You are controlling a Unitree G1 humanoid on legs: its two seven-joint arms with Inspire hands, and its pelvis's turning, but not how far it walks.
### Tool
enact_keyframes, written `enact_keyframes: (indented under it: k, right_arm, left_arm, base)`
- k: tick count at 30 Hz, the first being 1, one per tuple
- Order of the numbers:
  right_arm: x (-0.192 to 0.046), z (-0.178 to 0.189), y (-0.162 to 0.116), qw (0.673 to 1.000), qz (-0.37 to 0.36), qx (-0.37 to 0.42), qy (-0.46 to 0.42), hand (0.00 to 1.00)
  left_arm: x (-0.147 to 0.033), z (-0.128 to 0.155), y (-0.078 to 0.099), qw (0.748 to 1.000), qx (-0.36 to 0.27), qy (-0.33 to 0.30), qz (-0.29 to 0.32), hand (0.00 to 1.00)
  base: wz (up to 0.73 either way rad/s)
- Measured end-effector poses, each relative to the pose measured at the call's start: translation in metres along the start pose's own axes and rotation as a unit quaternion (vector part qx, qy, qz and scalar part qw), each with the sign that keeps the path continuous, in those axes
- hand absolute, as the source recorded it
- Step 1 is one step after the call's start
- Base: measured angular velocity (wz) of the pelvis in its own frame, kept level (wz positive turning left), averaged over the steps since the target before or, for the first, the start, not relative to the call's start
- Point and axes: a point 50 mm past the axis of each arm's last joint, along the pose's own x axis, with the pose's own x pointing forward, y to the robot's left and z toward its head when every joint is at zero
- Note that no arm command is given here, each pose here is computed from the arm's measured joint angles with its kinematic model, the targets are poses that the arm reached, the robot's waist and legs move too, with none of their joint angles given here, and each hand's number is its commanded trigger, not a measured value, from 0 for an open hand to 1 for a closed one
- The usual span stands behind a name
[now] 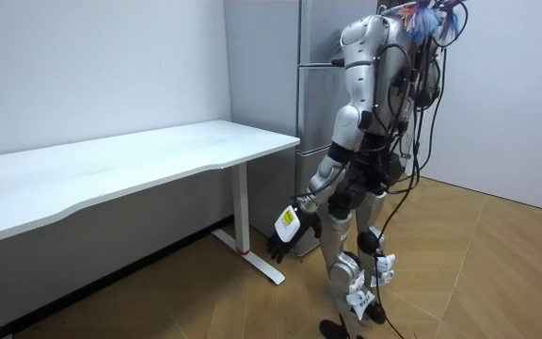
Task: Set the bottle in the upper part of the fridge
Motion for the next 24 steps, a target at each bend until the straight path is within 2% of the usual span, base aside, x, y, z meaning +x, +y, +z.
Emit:
enact_keyframes:
  k: [7,17,24]
  right_arm:
    - [0.015,0.012,0.005,0.999,-0.026,0.008,-0.042,0.00]
    - [0.046,0.061,0.004,0.977,-0.089,0.049,-0.189,0.00]
    - [0.051,0.056,0.013,0.977,-0.097,0.054,-0.182,0.00]
  left_arm:
    - [0.001,0.004,-0.001,1.000,0.008,-0.006,-0.004,0.00]
    - [-0.002,-0.011,-0.002,1.000,0.017,0.019,-0.006,0.00]
    - [-0.001,-0.008,-0.003,0.999,0.027,0.028,-0.009,0.00]
  base:
    - [0.00]
    - [0.12]
    - [0.05]
